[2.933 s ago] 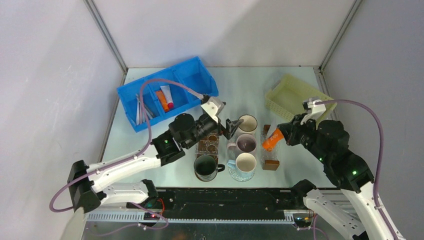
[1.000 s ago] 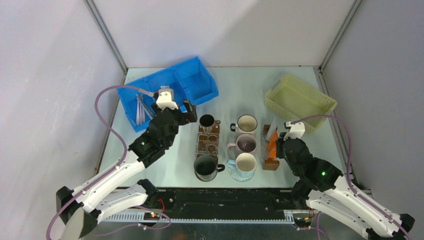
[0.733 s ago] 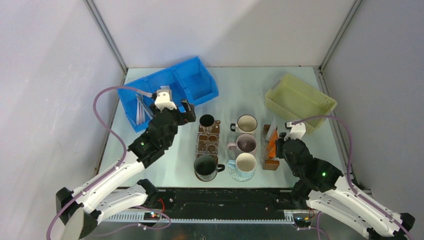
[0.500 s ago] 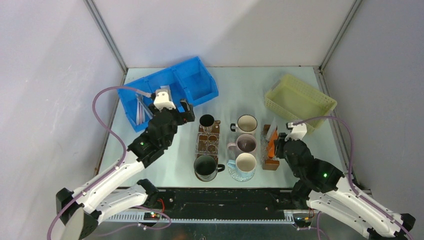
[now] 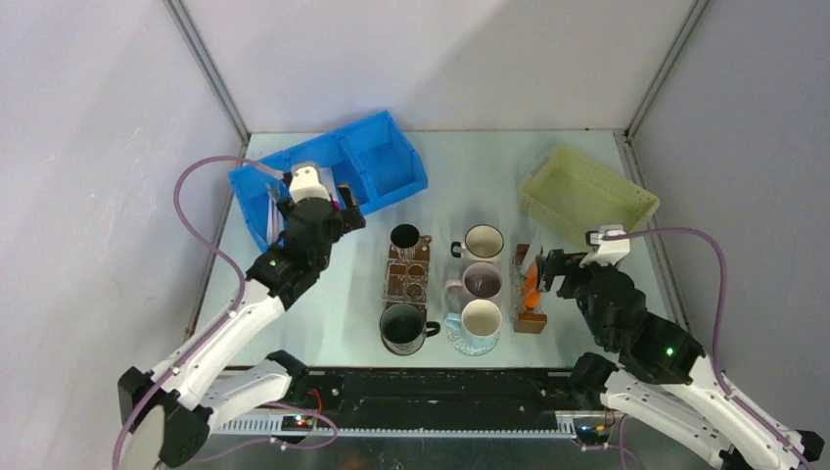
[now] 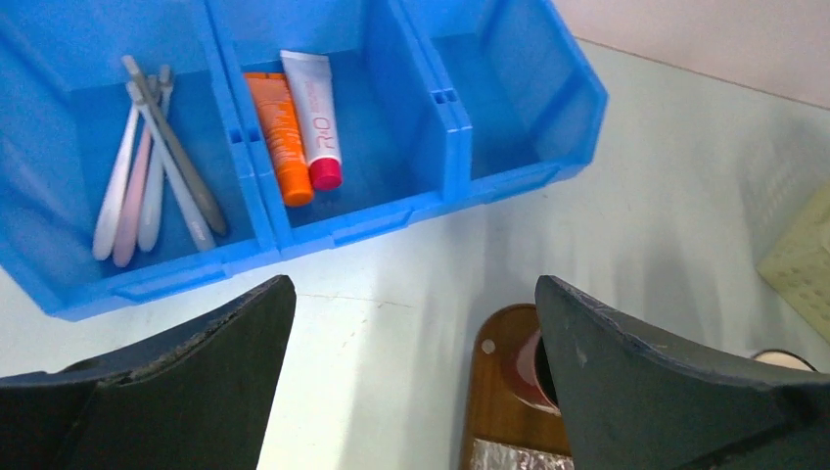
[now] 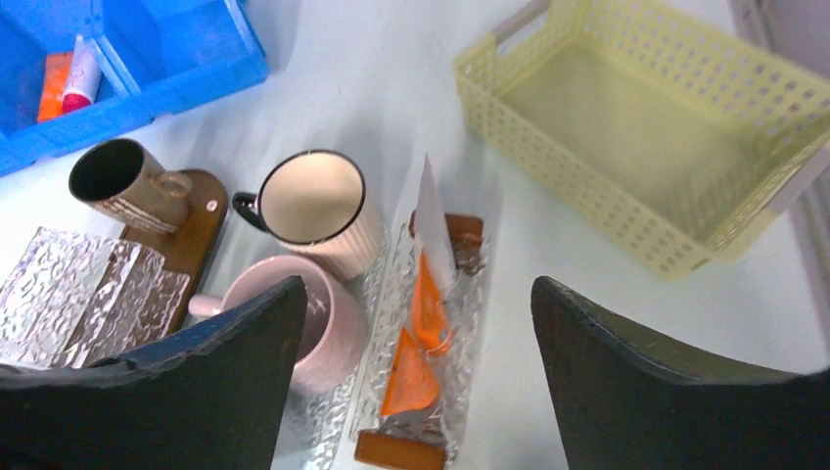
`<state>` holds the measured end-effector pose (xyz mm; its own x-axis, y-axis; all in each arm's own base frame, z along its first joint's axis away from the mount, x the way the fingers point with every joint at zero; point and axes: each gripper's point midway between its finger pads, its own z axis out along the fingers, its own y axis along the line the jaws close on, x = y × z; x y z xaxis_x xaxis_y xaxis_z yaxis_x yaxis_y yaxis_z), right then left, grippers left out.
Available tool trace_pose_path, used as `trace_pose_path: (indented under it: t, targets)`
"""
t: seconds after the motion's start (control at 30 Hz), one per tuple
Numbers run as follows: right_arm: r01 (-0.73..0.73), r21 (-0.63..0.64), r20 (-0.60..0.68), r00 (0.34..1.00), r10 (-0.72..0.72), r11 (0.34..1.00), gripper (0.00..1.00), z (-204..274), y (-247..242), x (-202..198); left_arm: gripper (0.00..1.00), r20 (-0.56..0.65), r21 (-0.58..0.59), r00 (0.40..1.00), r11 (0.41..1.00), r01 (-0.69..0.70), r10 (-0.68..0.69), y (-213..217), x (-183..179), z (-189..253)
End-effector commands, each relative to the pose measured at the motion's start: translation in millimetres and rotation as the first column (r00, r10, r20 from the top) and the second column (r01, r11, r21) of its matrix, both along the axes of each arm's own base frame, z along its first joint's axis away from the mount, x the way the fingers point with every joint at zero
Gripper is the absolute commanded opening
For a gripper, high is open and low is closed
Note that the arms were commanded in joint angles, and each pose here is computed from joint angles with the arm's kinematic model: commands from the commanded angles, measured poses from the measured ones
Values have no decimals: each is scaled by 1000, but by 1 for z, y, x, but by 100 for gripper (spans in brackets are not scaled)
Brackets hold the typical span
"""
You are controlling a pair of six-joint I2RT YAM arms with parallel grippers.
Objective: Prepare toiletry sets of a toothbrush and toothpaste on the tray
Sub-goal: Place the toothpaste in the toothpaste holder.
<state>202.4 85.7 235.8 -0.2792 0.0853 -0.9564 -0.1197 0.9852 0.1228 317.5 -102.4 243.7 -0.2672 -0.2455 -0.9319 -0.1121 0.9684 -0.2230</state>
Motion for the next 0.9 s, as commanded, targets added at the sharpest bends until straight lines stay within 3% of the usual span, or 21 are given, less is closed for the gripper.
trace_pose_path:
  t: [0.0, 0.3, 0.53, 0.73, 0.87]
  targets:
    - [52, -24, 138, 989, -48, 998, 91, 49, -19, 4, 100, -37, -27, 999, 999, -40, 39, 13, 10, 10]
    - [170, -99, 264, 955, -139, 980, 97, 80, -51, 5, 100, -212, -17, 973, 995, -100, 94, 33, 55, -5]
    - [266, -146, 276, 936, -219, 953, 99, 62, -68, 10, 100, -331, 11, 937, 993, -115, 112, 33, 107, -17]
    - [308, -110, 287, 920, -266, 945, 99, 52, -77, 11, 99, -433, 53, 890, 990, -131, 141, 31, 154, -53]
    - [294, -104, 272, 927, -257, 950, 99, 45, -74, 13, 94, -470, 68, 866, 985, -158, 171, 35, 177, -73]
